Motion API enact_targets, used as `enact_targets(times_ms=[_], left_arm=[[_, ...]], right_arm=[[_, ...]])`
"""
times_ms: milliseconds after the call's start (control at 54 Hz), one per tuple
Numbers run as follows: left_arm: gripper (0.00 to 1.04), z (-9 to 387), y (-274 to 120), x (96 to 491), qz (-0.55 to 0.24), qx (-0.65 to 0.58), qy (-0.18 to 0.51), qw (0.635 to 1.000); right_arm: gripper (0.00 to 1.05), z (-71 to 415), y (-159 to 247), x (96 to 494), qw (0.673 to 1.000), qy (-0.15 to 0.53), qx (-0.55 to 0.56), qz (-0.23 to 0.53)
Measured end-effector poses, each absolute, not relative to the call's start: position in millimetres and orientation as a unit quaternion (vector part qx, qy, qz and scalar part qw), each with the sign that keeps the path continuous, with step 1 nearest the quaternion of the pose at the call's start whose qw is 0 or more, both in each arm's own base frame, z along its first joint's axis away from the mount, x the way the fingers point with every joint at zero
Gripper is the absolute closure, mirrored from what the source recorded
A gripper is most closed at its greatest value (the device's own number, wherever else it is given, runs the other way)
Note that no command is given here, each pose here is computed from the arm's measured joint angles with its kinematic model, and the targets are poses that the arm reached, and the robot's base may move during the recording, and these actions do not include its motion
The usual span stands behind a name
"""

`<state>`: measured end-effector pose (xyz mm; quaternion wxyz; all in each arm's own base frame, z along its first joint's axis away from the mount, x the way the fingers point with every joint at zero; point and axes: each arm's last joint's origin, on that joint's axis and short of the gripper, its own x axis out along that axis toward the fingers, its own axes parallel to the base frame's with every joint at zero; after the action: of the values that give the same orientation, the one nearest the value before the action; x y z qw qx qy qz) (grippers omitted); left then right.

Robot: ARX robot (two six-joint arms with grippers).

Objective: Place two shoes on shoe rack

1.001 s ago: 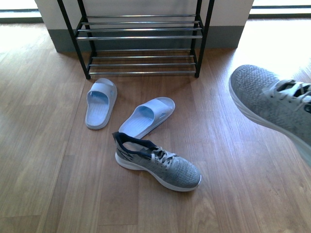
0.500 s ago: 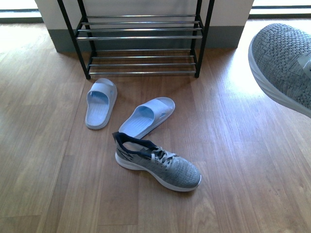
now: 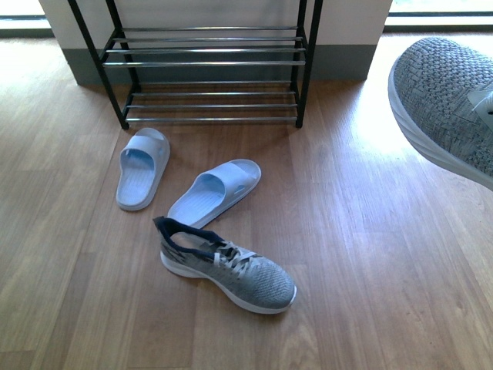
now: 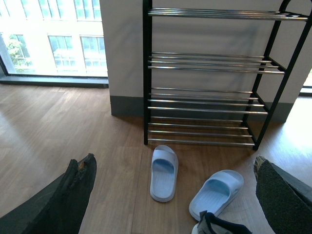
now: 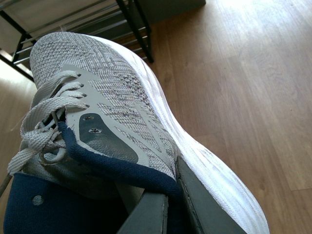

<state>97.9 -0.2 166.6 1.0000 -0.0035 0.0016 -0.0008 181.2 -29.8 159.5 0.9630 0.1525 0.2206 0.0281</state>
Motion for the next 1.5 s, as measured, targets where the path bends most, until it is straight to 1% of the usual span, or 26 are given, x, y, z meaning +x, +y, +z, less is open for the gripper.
enact_targets(times_ms=[741, 797, 834, 945, 1056, 1112, 1186, 1223, 1279, 1297, 1334, 1371, 1390, 1427, 1501], left_arm=[[0.09, 167, 0, 98, 0.001, -0.004, 0.003, 1.000], [0.09, 166, 0, 101, 0.091, 0.018, 0.064, 0.994], [0.09, 167, 2, 108, 0.135, 0.042, 0.097, 0.985], [0.09, 168, 8, 132, 0.126, 0.084, 0.132, 0.980], [0.09, 159, 16, 167, 0.062, 0.158, 0.173, 0.970], [0.09, 151, 17, 185, 0.020, 0.199, 0.199, 0.959], [0.09, 129, 18, 206, -0.053, 0.252, 0.260, 0.931], [0.09, 111, 19, 214, -0.093, 0.275, 0.301, 0.909], [0.09, 93, 19, 222, -0.145, 0.306, 0.339, 0.878], [0.09, 89, 20, 224, -0.152, 0.307, 0.346, 0.873], [0.09, 77, 21, 229, -0.188, 0.331, 0.369, 0.848], [0.09, 67, 22, 235, -0.223, 0.344, 0.386, 0.826], [0.09, 59, 23, 238, -0.247, 0.361, 0.397, 0.807], [0.09, 46, 24, 244, -0.276, 0.387, 0.407, 0.780], [0.09, 28, 25, 252, -0.305, 0.416, 0.420, 0.747]], right_arm=[[1.03, 159, -31, 181, 0.963, 0.221, 0.153, 0.024], [1.03, 159, -31, 181, 0.963, 0.221, 0.153, 0.024], [1.03, 159, -31, 181, 0.963, 0.221, 0.152, 0.024], [1.03, 159, -31, 181, 0.963, 0.221, 0.152, 0.023], [1.03, 159, -31, 181, 0.963, 0.221, 0.152, 0.024], [1.03, 159, -31, 181, 0.963, 0.221, 0.152, 0.024], [1.03, 159, -31, 181, 0.963, 0.221, 0.152, 0.024], [1.03, 159, -31, 181, 0.963, 0.221, 0.152, 0.024], [1.03, 159, -31, 181, 0.963, 0.221, 0.152, 0.023], [1.03, 159, -31, 181, 0.963, 0.221, 0.152, 0.023], [1.03, 159, -31, 181, 0.963, 0.221, 0.152, 0.023], [1.03, 159, -31, 181, 0.963, 0.221, 0.152, 0.023], [1.03, 159, -31, 181, 0.963, 0.221, 0.152, 0.023], [1.03, 159, -31, 181, 0.963, 0.221, 0.152, 0.024], [1.03, 159, -31, 181, 0.963, 0.221, 0.152, 0.024]])
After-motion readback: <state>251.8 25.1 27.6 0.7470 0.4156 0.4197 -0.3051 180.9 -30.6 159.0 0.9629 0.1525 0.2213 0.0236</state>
